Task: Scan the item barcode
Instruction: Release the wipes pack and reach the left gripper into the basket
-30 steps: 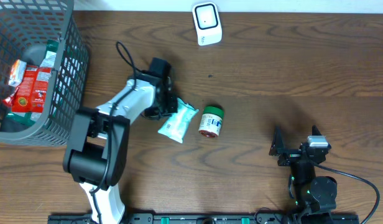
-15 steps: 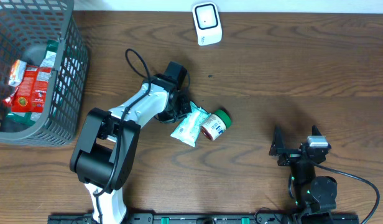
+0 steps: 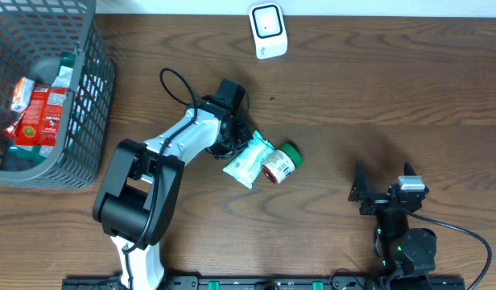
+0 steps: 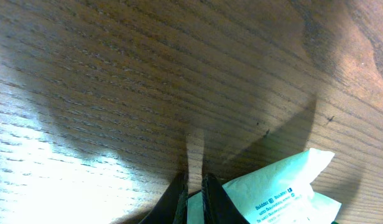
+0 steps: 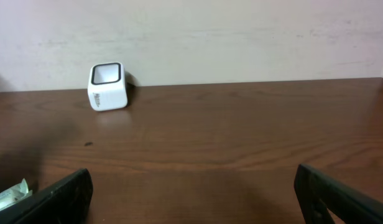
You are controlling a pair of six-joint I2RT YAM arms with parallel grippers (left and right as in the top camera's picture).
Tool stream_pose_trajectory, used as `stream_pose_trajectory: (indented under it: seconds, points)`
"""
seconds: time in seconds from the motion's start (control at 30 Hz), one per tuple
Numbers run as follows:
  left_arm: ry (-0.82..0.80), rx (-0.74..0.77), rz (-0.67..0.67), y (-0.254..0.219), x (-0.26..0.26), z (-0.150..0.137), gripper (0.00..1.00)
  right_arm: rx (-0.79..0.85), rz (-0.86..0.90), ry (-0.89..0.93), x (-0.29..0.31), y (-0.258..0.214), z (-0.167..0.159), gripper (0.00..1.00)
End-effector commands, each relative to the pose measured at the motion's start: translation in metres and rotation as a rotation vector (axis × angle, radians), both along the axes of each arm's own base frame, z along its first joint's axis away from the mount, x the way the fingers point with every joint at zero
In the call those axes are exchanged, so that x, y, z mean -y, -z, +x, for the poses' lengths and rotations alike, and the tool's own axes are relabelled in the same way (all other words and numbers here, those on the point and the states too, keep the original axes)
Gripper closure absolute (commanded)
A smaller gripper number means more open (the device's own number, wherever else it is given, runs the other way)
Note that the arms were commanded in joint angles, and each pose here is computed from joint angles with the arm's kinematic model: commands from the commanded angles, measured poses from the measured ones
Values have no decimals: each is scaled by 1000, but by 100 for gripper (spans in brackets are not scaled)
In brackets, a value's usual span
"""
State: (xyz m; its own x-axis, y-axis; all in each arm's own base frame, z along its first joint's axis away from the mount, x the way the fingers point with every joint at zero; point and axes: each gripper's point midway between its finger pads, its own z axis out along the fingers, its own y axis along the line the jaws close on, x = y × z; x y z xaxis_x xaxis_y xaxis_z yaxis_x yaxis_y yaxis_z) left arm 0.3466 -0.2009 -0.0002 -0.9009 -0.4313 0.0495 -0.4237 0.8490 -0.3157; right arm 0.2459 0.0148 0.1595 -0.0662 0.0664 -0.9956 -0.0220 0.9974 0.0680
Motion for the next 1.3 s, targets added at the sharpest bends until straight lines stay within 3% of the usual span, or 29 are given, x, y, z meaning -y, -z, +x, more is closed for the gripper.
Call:
stream_pose_trajectory:
  seconds: [0.0,0.23,0.37,0.53,0.7,0.77,0.9,1.07,1.27]
  points:
    - [-18,6,45,6,-7,3,88,1,-5,24,5,0,0,1]
    - [38,260,196,-50,-37,39,85,1,-5,24,5,0,0,1]
    - [131,357,236,-82,-44,42,85,1,-5,24,5,0,0,1]
    - [116,458,235,-150,-66,48,83,1,-5,24,5,0,0,1]
    - [3,598,290,-251,-124,65,58,1,-5,24,5,0,0,1]
    - [-120,649,364,-290,-171,71,45,1,-5,24,5,0,0,1]
    - [-207,718,497,-330,-249,76,28,1,-5,24,5,0,0,1]
    - [-363,651,629,-324,-357,60,13,1,-5,24,5,0,0,1]
    - [-369,485,701,-277,-427,49,2,1,-5,24,5,0,0,1]
